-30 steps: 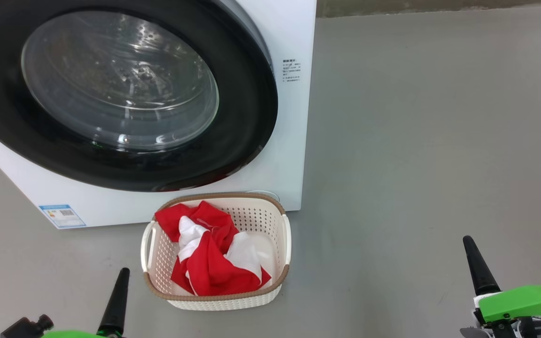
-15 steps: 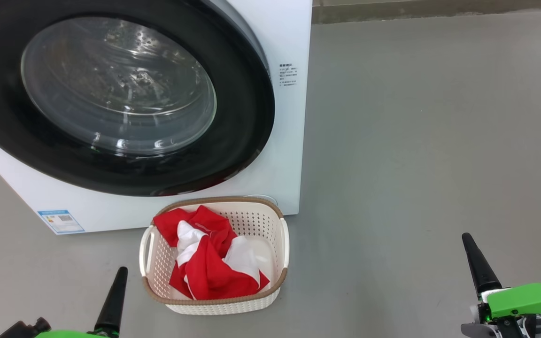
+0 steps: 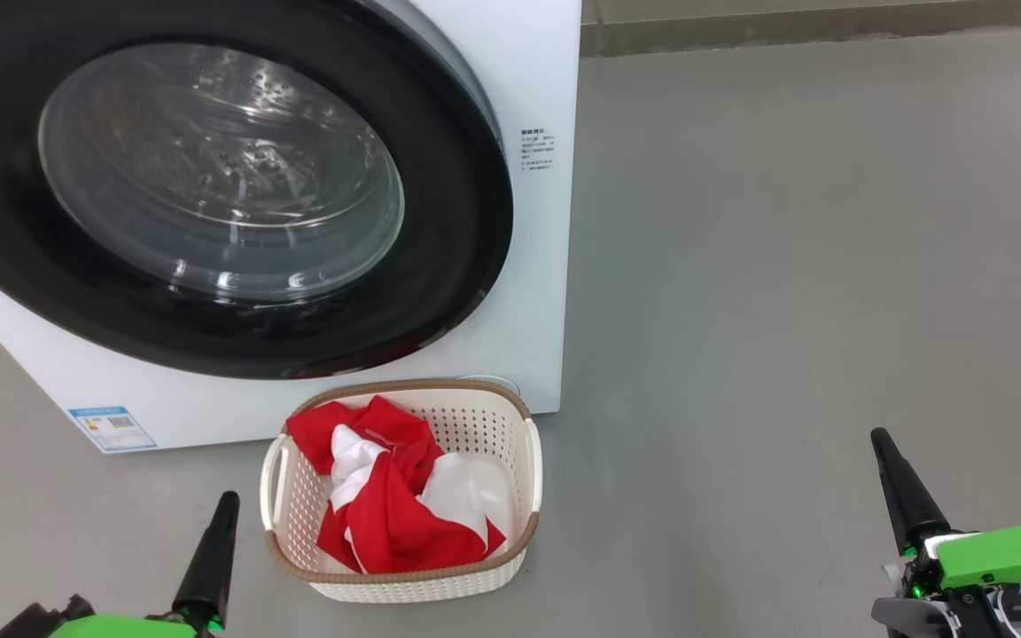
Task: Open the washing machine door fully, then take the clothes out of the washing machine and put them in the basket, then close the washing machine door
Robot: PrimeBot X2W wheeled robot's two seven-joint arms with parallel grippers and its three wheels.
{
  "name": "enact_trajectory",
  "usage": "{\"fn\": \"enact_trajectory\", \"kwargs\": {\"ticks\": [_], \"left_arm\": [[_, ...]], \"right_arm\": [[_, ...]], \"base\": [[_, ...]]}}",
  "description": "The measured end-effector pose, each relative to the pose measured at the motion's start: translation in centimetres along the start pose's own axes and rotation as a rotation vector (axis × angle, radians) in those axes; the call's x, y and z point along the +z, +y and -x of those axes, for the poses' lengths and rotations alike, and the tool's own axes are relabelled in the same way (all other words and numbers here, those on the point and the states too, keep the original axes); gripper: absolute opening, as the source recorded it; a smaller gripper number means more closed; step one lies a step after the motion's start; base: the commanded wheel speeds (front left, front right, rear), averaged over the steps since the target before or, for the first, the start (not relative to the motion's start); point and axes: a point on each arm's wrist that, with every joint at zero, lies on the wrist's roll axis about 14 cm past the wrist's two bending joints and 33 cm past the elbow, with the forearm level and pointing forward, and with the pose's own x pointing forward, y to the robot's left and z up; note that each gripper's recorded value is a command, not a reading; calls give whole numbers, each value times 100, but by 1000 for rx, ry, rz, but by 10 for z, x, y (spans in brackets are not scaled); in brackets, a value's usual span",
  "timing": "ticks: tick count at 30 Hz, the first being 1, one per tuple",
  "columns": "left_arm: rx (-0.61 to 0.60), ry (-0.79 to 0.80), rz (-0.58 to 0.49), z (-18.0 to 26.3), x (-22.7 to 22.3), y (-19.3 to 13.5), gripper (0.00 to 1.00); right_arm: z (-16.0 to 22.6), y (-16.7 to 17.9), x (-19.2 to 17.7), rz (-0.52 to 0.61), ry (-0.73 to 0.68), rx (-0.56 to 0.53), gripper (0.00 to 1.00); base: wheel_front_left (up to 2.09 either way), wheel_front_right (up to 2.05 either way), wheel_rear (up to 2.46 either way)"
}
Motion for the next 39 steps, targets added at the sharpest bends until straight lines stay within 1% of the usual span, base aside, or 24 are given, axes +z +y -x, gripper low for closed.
{"fn": "enact_trajectory", "kwargs": {"ticks": [10,39], "left_arm": [[-18,7,97,0,-1,-5,0],[-18,7,103,0,-1,-5,0]], "right_arm": [[-2,12,1,-88,7,40,0],[-2,13,2,-89,5,42,0]], "base": [[0,0,0],[0,0,0]]}}
